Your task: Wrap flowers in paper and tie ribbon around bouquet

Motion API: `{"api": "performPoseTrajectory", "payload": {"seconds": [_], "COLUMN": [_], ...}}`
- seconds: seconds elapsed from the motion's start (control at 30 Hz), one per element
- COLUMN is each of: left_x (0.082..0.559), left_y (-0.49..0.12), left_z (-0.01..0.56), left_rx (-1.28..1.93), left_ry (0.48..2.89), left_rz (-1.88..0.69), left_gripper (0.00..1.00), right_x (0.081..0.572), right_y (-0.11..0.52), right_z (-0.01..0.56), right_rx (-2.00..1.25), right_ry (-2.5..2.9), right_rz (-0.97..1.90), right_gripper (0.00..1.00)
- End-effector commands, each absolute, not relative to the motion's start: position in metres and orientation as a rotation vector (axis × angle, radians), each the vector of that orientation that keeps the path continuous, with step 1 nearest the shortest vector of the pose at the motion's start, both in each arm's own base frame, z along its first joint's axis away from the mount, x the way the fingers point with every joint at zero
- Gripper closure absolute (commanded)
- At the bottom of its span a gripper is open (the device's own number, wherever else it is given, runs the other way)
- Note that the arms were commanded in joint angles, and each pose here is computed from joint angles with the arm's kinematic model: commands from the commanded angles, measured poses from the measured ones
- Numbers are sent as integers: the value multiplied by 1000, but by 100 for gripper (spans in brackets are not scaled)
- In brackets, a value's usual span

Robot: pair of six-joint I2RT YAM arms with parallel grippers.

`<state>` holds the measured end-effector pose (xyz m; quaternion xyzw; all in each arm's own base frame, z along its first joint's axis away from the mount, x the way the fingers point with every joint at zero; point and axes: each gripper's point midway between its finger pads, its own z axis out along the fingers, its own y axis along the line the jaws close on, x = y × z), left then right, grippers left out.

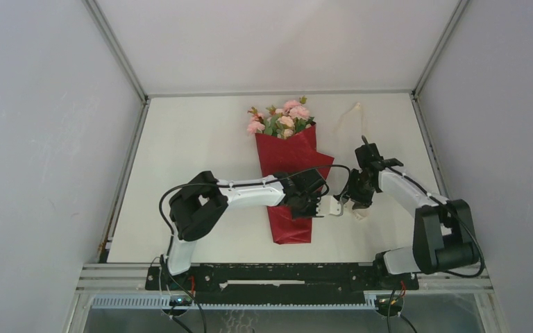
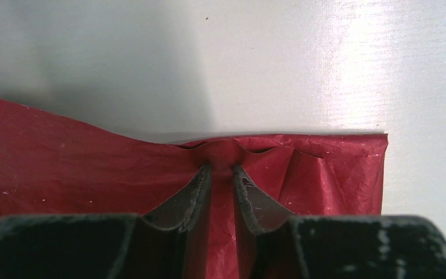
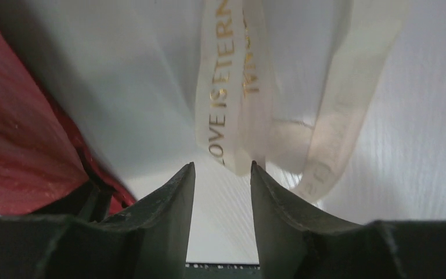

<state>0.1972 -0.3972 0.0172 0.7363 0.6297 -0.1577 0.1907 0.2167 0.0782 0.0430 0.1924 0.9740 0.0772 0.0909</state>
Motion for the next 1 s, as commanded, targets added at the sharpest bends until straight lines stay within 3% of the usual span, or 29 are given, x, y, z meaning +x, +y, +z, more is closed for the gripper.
{"api": "performPoseTrajectory", "payload": {"seconds": [0.0,0.2,0.23,0.37,0.73,0.77,0.87,0.97], "left_x": [174,174,174,174,174,174,174,174], "left_y": [-369,-370,-370,-370,-369,-369,-369,-369], "left_z": [-17,-17,-17,-17,-17,-17,-17,-17], "left_rx": [2181,2185,2185,2186,2190,2190,2190,2192], "left_ry": [1901,1899,1900,1899,1894,1895,1894,1891], "left_rz": [-443,-447,-447,-447,-446,-447,-447,-445], "left_gripper": [75,75,75,74,74,74,74,74], "right_x": [255,260,260,264,221,219,227,253], "right_y": [86,87,89,101,180,178,162,144], "right_z": [40,33,33,36,65,63,60,73], "right_rx": [573,563,556,515,300,300,367,418], "right_ry": [2787,2793,2792,2790,2853,2867,2856,2758], "right_rz": [269,263,274,374,899,896,865,839], "right_gripper": [55,63,68,100,100,100,71,52]}}
